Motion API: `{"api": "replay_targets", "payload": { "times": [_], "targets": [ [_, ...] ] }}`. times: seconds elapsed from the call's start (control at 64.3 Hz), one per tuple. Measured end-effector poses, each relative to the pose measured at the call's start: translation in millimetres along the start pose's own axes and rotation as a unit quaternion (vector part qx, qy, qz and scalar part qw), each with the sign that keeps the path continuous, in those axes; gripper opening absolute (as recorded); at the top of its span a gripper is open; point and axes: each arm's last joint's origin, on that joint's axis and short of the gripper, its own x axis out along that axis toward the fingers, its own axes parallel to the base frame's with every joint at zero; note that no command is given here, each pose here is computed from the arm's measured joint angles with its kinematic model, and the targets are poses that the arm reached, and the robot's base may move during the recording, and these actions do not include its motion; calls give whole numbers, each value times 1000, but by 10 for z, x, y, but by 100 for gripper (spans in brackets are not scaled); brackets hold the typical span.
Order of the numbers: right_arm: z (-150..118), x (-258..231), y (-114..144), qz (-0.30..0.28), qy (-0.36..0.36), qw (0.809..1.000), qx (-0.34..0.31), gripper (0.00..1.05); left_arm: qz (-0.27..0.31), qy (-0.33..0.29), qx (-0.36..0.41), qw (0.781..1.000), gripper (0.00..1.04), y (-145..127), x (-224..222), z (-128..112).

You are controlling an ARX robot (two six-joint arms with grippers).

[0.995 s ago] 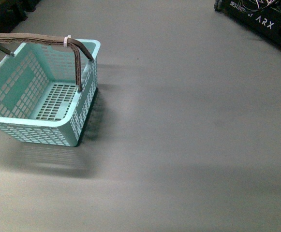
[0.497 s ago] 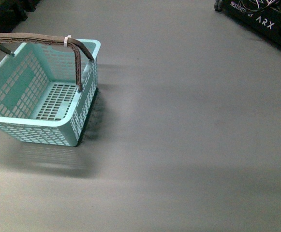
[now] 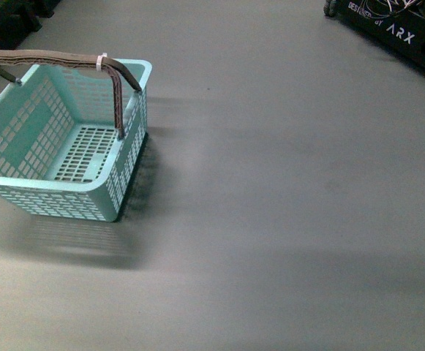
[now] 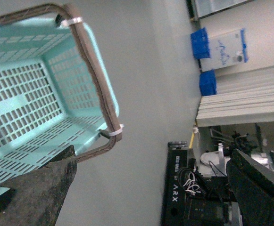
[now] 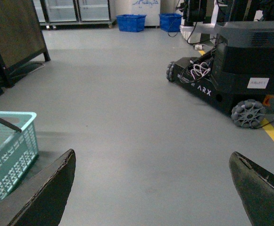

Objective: Pick mango and avocado into basket

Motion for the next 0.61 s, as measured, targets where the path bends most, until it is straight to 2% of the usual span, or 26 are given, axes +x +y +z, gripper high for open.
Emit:
{"api": "replay_targets", "payload": {
  "times": [0.124,0.373,0.606],
  "targets": [
    [0,0,0,0,0,1000,0,96,43,13,-24,999,96,104,546,-145],
    [0,0,0,0,0,1000,0,96,54,10,-52,997,96,79,1611,-259],
    [0,0,0,0,0,1000,0,96,63,13,-63,996,96,214,2276,-368]
  ]
}}
